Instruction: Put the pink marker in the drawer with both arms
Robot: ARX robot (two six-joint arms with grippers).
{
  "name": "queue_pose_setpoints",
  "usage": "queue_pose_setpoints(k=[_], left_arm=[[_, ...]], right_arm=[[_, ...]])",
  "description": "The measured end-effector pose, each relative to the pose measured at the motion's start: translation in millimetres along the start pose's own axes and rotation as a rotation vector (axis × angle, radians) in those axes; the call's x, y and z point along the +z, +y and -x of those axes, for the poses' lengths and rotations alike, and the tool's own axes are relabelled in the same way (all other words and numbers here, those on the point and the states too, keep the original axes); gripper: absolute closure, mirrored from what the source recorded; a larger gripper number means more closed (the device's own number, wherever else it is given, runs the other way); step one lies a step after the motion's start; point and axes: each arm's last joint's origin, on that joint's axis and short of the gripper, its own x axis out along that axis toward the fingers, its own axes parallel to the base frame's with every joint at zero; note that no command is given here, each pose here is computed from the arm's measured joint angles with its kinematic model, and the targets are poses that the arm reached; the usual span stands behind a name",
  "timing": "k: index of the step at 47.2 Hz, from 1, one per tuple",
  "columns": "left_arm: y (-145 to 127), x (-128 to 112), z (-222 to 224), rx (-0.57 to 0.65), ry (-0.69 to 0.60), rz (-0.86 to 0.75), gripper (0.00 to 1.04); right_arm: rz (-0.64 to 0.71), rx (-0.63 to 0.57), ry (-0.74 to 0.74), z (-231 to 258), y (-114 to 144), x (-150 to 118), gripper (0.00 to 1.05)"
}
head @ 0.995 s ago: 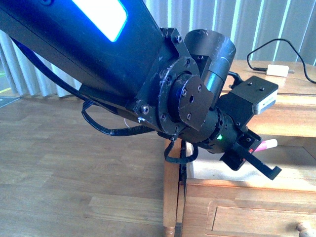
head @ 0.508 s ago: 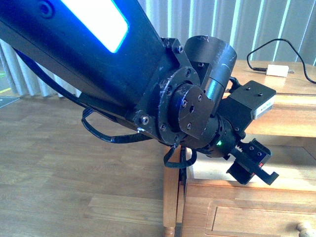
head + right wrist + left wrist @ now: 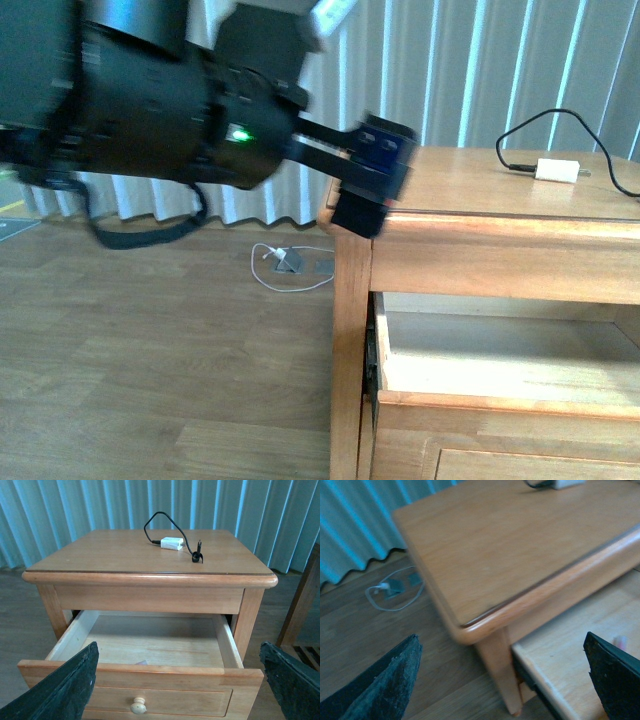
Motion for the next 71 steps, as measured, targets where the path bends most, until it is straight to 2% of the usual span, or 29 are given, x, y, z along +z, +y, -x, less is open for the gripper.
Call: queue_pose_setpoints(k=[5,14,26,29,41,45,56,67,71], left_arm=[[25,-8,60,0.154,-0.040,0.078,0.06],[40,-27,131,0.305,-0.061,0.154,0.06],[39,-85,224,0.503,-0.016,0.355,0.06],[38,-86,233,0.521,-0.056,0.380,0.06],[38,-86,233,0.510,-0.066,0.389,0.07],[40,-91,236,0.455,-0.113,0.334,0.21],[33,-115,239,0.459,-0.100,0.301,0.62],[28,-126,242,0.462,-0.109,0.290,0.99],[26,-130,243,0.461,-0.108,0.289,1.01]], right_arm=[[0.000,0.000,0.000,0,0,0,0.08],[0.000,0.000,0.000,0,0,0,0.08],[0.000,0.000,0.000,0,0,0,0.08],[0.000,0.000,0.000,0,0,0,0.08],[0.000,0.001,0.000,0,0,0,0.08],[0.000,0.000,0.000,0,0,0,0.08],[0.000,0.000,0.000,0,0,0,0.08],[0.000,0.000,0.000,0,0,0,0.08],[0.000,0.000,0.000,0,0,0,0.08]])
